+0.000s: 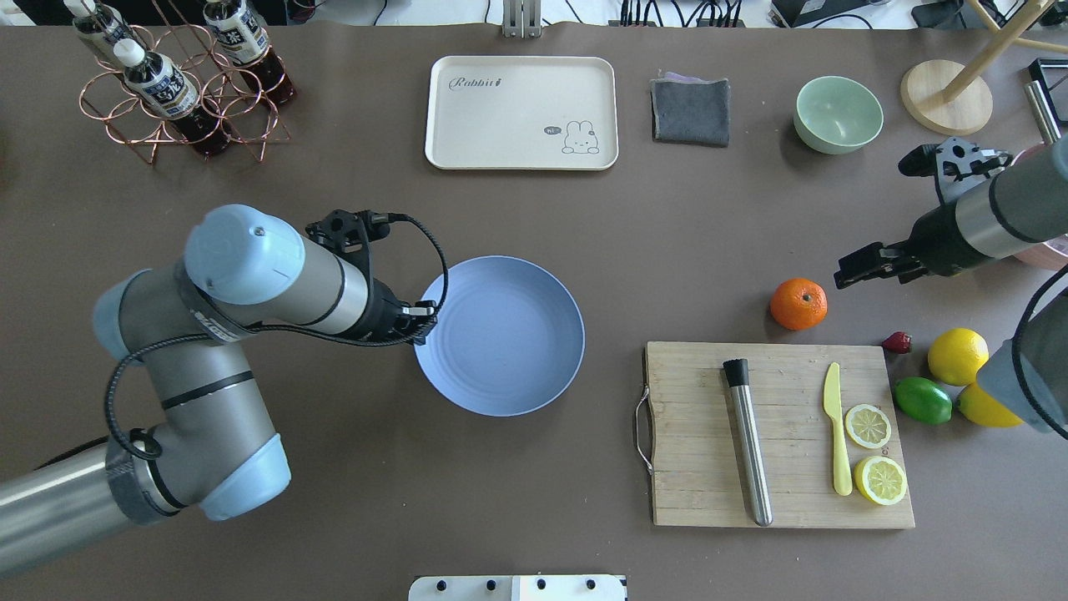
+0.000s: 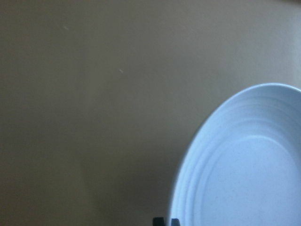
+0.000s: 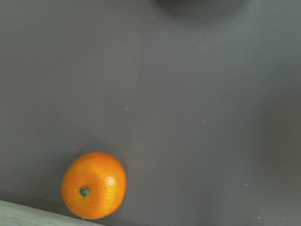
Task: Pick orange to plate
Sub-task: 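Lower the right gripper onto the orange and close it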
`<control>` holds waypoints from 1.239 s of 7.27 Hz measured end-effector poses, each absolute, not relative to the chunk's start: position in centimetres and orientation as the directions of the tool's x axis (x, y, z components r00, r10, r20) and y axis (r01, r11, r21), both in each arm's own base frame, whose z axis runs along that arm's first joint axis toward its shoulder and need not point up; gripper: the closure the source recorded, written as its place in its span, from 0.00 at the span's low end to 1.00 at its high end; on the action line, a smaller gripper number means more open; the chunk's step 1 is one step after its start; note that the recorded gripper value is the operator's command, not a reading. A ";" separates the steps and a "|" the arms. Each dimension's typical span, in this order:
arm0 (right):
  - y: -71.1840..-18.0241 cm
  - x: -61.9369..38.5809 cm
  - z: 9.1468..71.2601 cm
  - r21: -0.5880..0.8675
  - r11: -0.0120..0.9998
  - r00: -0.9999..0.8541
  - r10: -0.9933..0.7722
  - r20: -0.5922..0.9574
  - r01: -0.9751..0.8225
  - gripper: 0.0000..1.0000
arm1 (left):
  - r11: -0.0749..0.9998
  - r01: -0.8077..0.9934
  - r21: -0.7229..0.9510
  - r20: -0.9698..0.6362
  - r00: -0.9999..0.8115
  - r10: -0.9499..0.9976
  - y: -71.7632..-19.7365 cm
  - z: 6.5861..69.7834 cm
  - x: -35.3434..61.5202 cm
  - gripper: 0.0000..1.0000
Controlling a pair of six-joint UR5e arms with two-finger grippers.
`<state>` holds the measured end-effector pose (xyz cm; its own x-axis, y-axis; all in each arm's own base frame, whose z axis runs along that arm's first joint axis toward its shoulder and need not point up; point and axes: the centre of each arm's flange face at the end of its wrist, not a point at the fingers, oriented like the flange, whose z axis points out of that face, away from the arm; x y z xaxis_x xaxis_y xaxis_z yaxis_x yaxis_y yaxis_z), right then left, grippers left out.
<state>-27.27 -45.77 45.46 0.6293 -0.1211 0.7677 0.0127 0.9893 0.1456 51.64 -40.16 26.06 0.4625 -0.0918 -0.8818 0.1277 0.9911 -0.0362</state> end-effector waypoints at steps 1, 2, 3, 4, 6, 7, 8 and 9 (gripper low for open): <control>-45.6 -30.1 44.9 0.149 0.989 0.639 -0.124 0.760 0.014 0.04 | 0.990 0.133 -0.035 -0.879 0.468 -0.094 -39.6 25.7 53.9 1.00; -45.6 -31.8 44.6 0.152 0.988 0.644 -0.128 0.754 0.018 0.05 | 0.990 0.135 -0.034 -0.876 0.472 -0.094 -39.4 25.9 55.0 1.00; -45.5 -32.9 44.5 0.155 0.988 0.646 -0.135 0.752 0.026 0.05 | 0.990 0.138 -0.032 -0.875 0.475 -0.095 -39.5 26.1 55.3 1.00; -45.5 -33.6 44.5 0.157 0.987 0.650 -0.139 0.747 0.030 0.06 | 0.989 0.143 -0.026 -0.875 0.476 -0.091 -40.1 26.4 55.0 1.00; -45.7 -34.3 45.2 0.164 0.986 0.668 -0.142 0.731 0.030 0.06 | 0.989 0.148 -0.001 -0.869 0.489 -0.074 -41.6 27.3 54.2 1.00; -45.8 -34.3 45.6 0.163 0.986 0.675 -0.140 0.724 0.030 0.06 | 0.989 0.147 0.002 -0.867 0.494 -0.071 -41.8 27.5 54.2 1.00; -45.9 -34.6 46.2 0.162 0.986 0.687 -0.137 0.714 0.029 0.07 | 0.989 0.146 0.001 -0.863 0.499 -0.073 -41.9 27.9 54.4 1.00; -45.8 -35.2 46.8 0.163 0.986 0.702 -0.137 0.699 0.030 0.15 | 0.989 0.146 -0.001 -0.860 0.504 -0.075 -41.9 28.2 54.6 0.73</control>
<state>-35.15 -45.80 46.79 0.7016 -0.1373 0.6993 0.0305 0.9862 0.1630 54.58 -41.91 28.18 0.5041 -0.0748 -0.8604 0.1455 0.9894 -0.0008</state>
